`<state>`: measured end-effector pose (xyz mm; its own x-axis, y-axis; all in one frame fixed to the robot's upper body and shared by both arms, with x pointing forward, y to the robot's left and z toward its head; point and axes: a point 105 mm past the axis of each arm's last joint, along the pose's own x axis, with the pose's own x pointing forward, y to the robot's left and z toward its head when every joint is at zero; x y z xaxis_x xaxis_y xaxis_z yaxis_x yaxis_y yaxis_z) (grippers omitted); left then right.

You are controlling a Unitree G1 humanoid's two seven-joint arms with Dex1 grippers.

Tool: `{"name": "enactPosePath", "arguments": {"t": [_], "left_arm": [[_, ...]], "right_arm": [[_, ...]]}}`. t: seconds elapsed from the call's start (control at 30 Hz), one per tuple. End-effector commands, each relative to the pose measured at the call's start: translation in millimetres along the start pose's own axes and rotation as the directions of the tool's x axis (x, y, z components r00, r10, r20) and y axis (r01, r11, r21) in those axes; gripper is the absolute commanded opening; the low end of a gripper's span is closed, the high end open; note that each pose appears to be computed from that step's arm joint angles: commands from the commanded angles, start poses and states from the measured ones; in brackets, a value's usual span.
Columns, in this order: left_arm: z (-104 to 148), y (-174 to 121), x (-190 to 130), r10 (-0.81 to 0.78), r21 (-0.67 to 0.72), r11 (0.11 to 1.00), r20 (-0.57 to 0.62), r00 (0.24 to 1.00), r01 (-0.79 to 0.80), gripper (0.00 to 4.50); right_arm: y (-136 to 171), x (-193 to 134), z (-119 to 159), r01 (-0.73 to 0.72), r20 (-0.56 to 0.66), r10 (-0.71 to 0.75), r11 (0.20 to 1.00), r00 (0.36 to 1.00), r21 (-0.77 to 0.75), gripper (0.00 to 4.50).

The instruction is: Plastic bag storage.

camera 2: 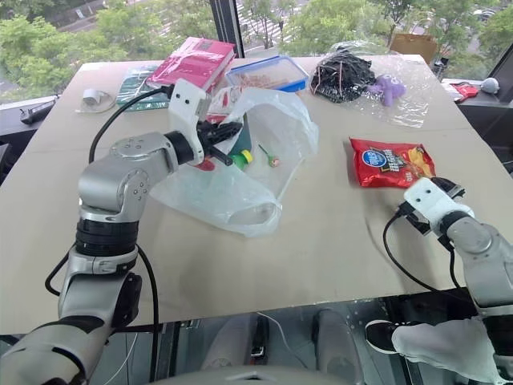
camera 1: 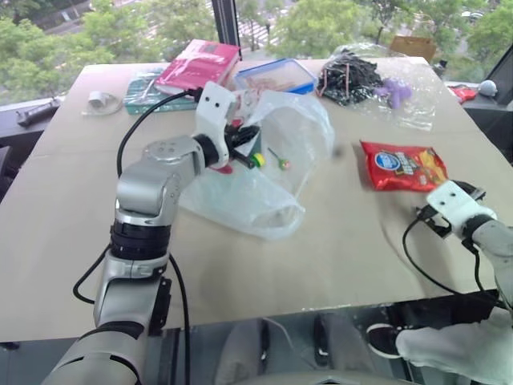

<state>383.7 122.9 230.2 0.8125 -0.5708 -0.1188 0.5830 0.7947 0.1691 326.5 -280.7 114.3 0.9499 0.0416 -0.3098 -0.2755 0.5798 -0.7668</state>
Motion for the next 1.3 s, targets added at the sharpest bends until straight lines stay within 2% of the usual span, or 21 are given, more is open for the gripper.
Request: {"name": "enactPosePath", "arguments": {"t": [0.03, 0.17, 0.33, 0.37, 0.4, 0.47, 0.67, 0.8, 0.97, 1.13, 1.3], "left_arm": [[17, 0, -7, 0.016, 0.04, 0.999, 0.052, 0.999, -0.019, 0.0], [17, -1, -6, 0.017, 0.041, 0.999, 0.052, 0.999, -0.019, 0.0], [18, -2, -6, 0.015, 0.043, 0.999, 0.053, 0.998, -0.017, 0.0], [18, -2, -6, 0.015, 0.044, 0.999, 0.053, 0.998, -0.017, 0.0], [18, -2, -6, 0.015, 0.044, 0.999, 0.054, 0.998, -0.017, 0.0], [19, -2, -7, 0.018, 0.046, 0.999, 0.054, 0.998, -0.02, 0.0], [17, 1, -10, 0.034, 0.044, 0.998, 0.053, 0.998, -0.036, 0.0], [17, 0, -10, 0.034, 0.043, 0.998, 0.055, 0.998, -0.036, 0.0], [18, 1, -8, 0.035, 0.041, 0.998, 0.058, 0.998, -0.037, 0.0], [18, 1, -7, 0.036, 0.037, 0.999, 0.059, 0.998, -0.039, 0.0], [19, 4, -7, 0.044, 0.04, 0.998, 0.059, 0.997, -0.047, 0.0]], "right_arm": [[-7, 10, -13, 0.059, -0.038, -0.064, 0.99, 0.997, -0.126, 4.43], [-10, 27, -32, 0.08, -0.095, -0.104, 0.969, 0.99, -0.232, 4.43], [-3, 54, -37, 0.053, -0.125, -0.092, 0.958, 0.988, -0.281, 4.43], [-2, 57, -38, 0.044, -0.128, -0.084, 0.957, 0.988, -0.286, 3.93], [0, 60, -39, 0.035, -0.13, -0.076, 0.955, 0.989, -0.293, 3.9], [3, 64, -39, 0.016, -0.127, -0.057, 0.951, 0.99, -0.308, 3.17], [7, 69, -22, 0.034, -0.018, -0.044, 0.927, 0.999, -0.374, 0.12], [7, 67, -7, 0.075, 0.067, -0.054, 0.927, 0.996, -0.367, 0.05], [-6, 52, 27, 0.179, 0.211, -0.121, 0.943, 0.97, -0.28, 0.05], [-3, 17, 81, 0.19, 0.387, -0.123, 0.972, 0.914, -0.14, 0.05], [8, -22, 119, 0.141, 0.477, -0.081, 0.986, 0.875, -0.092, 0.05]]}}
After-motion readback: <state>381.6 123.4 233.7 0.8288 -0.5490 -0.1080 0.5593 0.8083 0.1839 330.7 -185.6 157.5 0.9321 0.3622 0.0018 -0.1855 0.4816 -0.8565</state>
